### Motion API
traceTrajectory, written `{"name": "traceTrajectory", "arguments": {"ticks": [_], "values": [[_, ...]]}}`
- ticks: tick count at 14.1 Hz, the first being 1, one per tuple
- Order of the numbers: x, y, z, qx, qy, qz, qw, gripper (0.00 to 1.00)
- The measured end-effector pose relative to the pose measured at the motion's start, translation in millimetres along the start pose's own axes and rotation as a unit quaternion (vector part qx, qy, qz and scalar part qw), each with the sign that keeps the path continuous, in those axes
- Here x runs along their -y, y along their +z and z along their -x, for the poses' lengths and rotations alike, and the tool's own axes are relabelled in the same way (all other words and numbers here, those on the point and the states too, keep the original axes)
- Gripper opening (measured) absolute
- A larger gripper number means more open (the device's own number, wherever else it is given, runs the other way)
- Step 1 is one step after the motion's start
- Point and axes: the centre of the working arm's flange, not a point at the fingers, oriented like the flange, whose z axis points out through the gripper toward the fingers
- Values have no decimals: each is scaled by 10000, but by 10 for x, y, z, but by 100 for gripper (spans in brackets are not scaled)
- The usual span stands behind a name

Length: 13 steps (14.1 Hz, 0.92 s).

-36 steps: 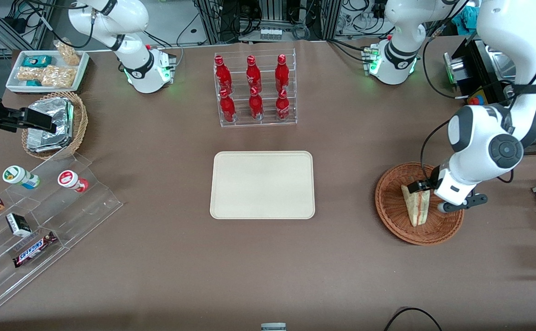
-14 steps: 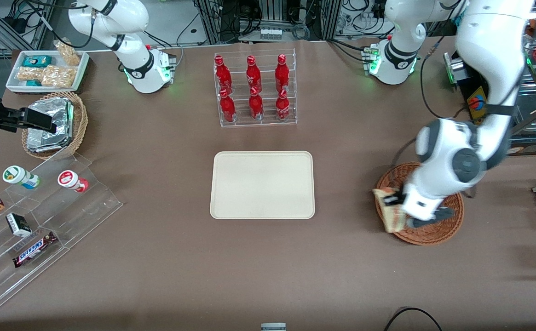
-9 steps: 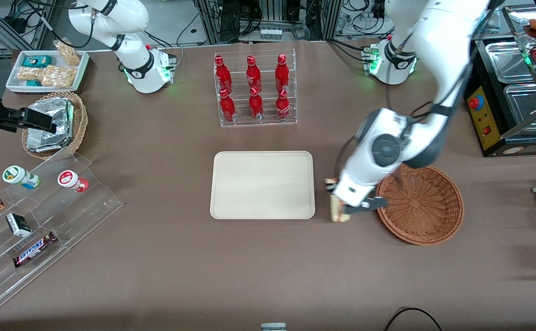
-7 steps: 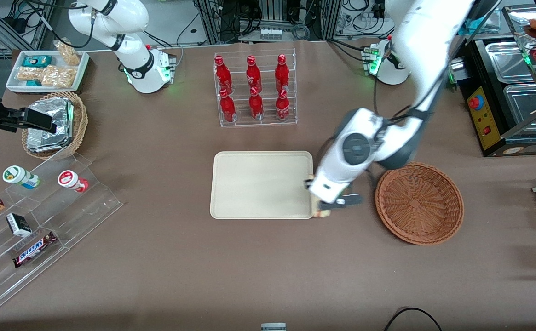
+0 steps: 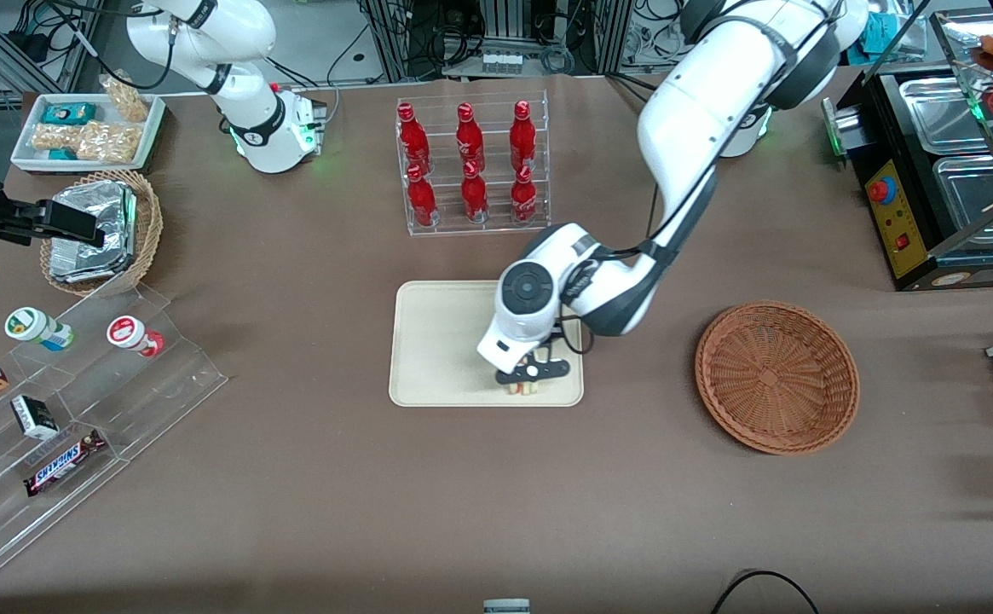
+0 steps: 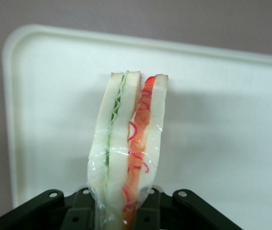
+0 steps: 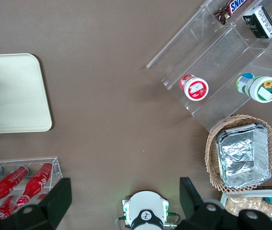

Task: Place sandwich from basket to tray
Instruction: 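Lower the sandwich onto the tray and open the left gripper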

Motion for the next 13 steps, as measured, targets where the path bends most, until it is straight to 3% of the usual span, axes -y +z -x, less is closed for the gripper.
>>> {"name": "traceTrajectory", "arguments": {"ticks": [3, 7, 11, 13], "values": [[-279, 66, 288, -4, 223, -36, 9997, 22], [-383, -78, 309, -56, 274, -24, 9996, 37], [-268, -171, 96, -226, 135, -76, 9996, 75], [-147, -328, -52, -298, 21, -212, 9993, 96]]}}
